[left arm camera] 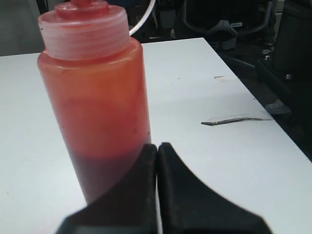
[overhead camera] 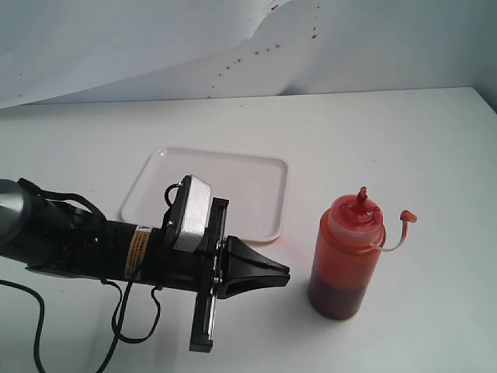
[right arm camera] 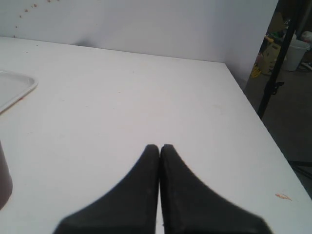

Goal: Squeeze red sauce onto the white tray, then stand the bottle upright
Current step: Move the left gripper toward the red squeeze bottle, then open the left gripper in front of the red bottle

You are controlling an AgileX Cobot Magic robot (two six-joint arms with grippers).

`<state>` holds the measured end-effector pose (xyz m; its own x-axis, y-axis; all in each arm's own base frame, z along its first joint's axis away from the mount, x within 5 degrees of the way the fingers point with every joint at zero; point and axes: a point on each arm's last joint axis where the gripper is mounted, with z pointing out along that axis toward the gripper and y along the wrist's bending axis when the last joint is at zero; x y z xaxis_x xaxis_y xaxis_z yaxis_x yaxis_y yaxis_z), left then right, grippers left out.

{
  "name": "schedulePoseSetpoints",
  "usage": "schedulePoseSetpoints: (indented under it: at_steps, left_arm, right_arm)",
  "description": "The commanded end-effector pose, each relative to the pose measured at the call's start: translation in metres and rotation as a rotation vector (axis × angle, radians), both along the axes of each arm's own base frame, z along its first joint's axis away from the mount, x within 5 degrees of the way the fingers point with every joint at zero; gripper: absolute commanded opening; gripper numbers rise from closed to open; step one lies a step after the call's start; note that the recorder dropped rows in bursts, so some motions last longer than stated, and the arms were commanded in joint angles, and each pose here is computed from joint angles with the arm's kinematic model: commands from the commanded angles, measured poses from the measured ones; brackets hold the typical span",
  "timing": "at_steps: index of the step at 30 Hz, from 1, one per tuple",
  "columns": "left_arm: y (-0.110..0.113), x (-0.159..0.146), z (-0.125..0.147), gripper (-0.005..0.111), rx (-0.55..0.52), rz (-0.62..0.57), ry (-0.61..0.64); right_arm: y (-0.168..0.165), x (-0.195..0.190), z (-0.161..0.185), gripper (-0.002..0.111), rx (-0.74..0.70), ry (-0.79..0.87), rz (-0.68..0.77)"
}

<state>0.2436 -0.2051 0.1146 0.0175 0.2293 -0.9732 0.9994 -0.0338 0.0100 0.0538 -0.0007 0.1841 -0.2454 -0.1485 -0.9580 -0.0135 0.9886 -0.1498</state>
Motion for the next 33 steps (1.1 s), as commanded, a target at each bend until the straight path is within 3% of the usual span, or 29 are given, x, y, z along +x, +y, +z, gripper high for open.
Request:
schedulePoseSetpoints:
  at_steps: [1,5,12,33]
  left_arm:
    - [-0.002,0.0,0.0014,0.007,-0.02,0.001,0.002]
    - [-0.0022,0.002,0.0022,0.019,-0.029,0.024,0.006]
    - [-0.0023,0.0042,0.003,0.056,-0.038,0.05,0.01]
    - [-0.0023,0.0042,0.003,0.059,-0.038,0.05,0.01]
  right_arm:
    - [-0.0004,-0.0001,-0.001,0.0,0.002,-0.001,-0.008]
    - [-0.0004,-0.0001,-0.001,0.0,0.002,-0.001,-0.008]
    - [-0.0004,-0.0001,-0.001,0.0,0.002,-0.001,-0.008]
    - [-0.0004,-0.0001,-0.001,0.0,0.002,-0.001,-0.008]
